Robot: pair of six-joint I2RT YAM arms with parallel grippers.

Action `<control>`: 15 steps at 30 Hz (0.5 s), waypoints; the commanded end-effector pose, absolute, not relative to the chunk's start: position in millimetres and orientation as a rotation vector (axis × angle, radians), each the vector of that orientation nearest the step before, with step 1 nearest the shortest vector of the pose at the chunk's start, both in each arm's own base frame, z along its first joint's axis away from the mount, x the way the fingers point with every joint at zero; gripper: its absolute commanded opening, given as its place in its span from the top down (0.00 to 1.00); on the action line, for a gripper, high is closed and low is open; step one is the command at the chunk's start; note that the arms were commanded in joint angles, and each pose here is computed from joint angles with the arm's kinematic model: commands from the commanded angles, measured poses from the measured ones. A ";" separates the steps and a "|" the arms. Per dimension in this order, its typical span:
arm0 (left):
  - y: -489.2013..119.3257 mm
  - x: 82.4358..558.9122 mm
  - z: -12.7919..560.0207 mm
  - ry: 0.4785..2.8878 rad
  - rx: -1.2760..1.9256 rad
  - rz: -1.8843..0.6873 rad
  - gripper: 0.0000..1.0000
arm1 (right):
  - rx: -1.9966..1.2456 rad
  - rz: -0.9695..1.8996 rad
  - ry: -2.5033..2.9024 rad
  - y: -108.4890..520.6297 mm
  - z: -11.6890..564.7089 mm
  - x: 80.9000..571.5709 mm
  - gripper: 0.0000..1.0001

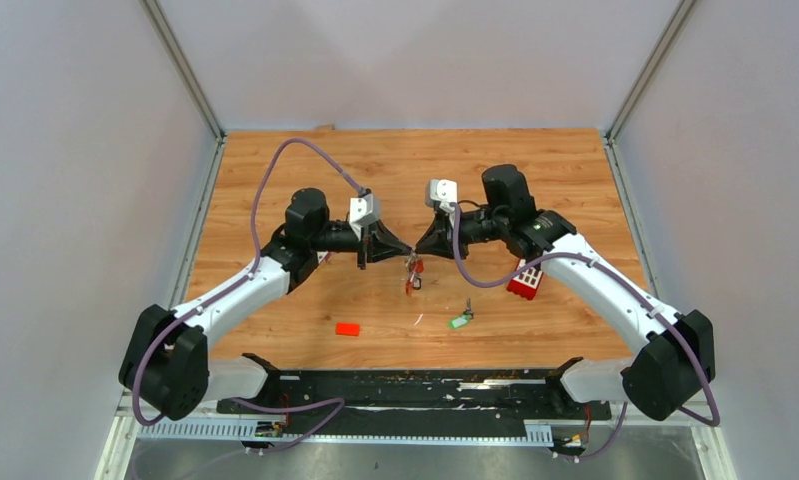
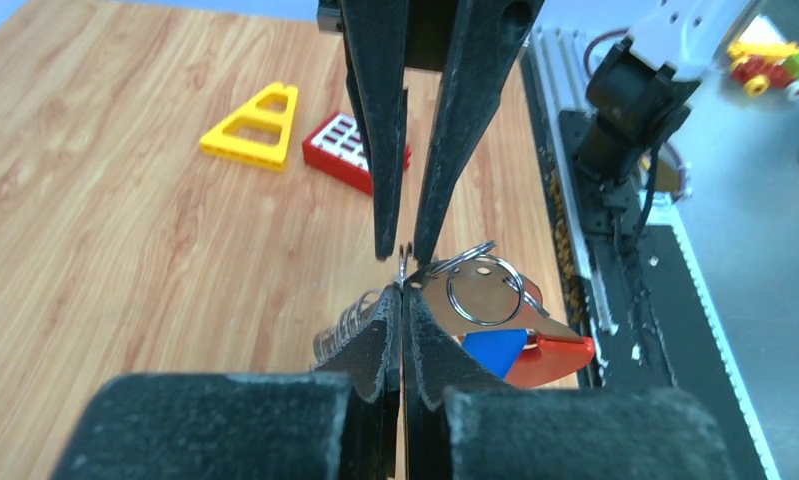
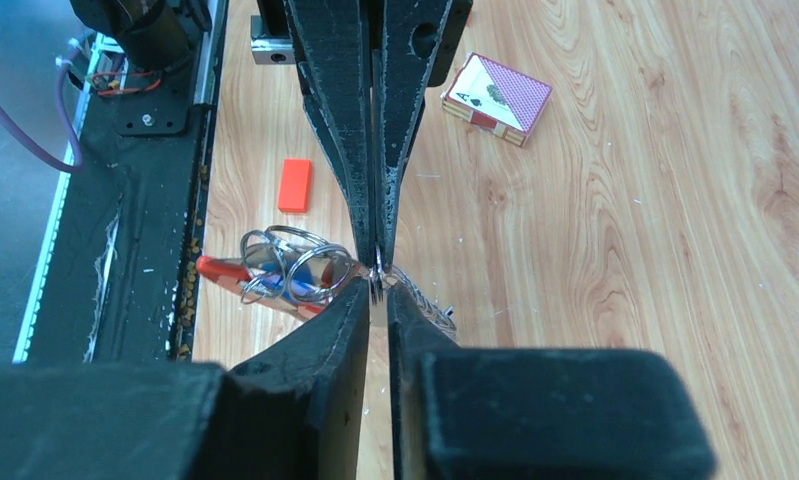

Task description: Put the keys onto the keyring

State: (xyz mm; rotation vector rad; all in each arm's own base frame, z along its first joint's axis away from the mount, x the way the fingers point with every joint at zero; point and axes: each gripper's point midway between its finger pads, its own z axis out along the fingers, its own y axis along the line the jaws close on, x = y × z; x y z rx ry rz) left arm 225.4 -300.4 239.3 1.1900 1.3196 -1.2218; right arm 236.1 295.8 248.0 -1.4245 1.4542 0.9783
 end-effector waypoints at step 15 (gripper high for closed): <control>-262.9 216.5 231.3 1.154 1.756 -0.710 1.00 | -1.518 0.765 1.349 279.4 237.8 241.1 0.71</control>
